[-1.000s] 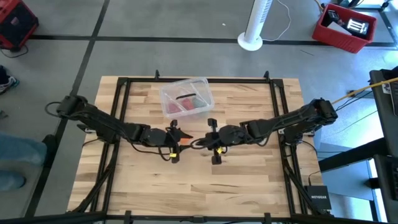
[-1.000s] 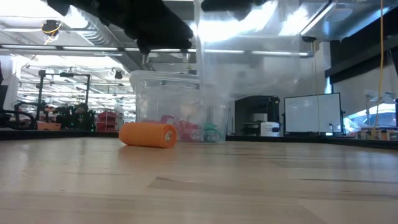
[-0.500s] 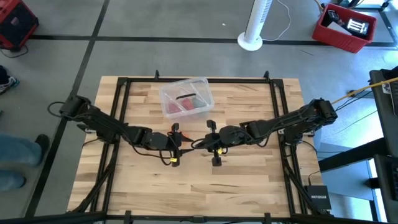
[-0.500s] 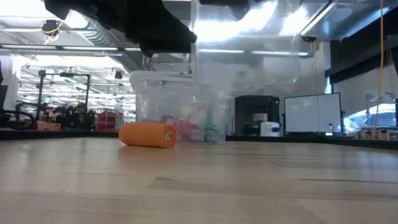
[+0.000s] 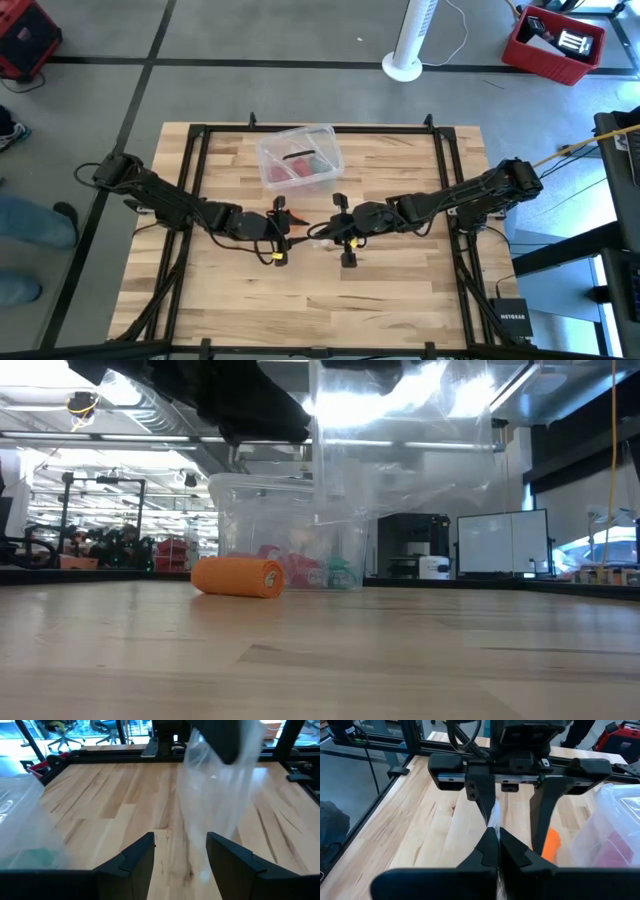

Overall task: Roll bandage
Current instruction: Open the transparent zip bag

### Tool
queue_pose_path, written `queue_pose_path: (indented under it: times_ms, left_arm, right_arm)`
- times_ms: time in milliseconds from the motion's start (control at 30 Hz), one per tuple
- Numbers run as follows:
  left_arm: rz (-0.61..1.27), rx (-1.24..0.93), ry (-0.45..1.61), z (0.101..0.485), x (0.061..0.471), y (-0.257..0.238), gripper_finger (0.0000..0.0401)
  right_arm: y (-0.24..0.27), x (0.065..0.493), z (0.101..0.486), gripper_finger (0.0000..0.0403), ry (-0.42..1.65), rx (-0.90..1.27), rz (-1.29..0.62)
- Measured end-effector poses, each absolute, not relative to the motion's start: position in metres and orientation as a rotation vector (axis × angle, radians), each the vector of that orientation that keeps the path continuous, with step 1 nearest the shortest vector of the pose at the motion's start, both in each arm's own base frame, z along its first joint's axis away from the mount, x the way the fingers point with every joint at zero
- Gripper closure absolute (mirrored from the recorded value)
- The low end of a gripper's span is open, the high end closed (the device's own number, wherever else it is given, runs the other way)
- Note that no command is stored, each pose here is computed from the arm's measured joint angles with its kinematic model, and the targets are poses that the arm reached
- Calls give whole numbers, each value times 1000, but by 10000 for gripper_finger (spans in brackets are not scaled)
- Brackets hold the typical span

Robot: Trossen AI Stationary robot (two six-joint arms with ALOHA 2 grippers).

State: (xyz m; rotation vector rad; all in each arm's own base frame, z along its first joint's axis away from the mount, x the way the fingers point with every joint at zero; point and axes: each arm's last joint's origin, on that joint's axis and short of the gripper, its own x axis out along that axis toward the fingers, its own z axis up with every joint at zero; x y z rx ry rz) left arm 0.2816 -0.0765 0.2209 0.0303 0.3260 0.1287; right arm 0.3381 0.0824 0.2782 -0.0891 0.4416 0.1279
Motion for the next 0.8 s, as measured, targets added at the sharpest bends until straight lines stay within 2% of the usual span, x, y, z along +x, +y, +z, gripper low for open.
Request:
queue_pose_path:
  times_ms: [800]
  left_arm:
    - [80, 48, 322, 222, 281, -81, 230]
  right_arm:
    - [82, 339, 279, 403, 432, -113, 127]
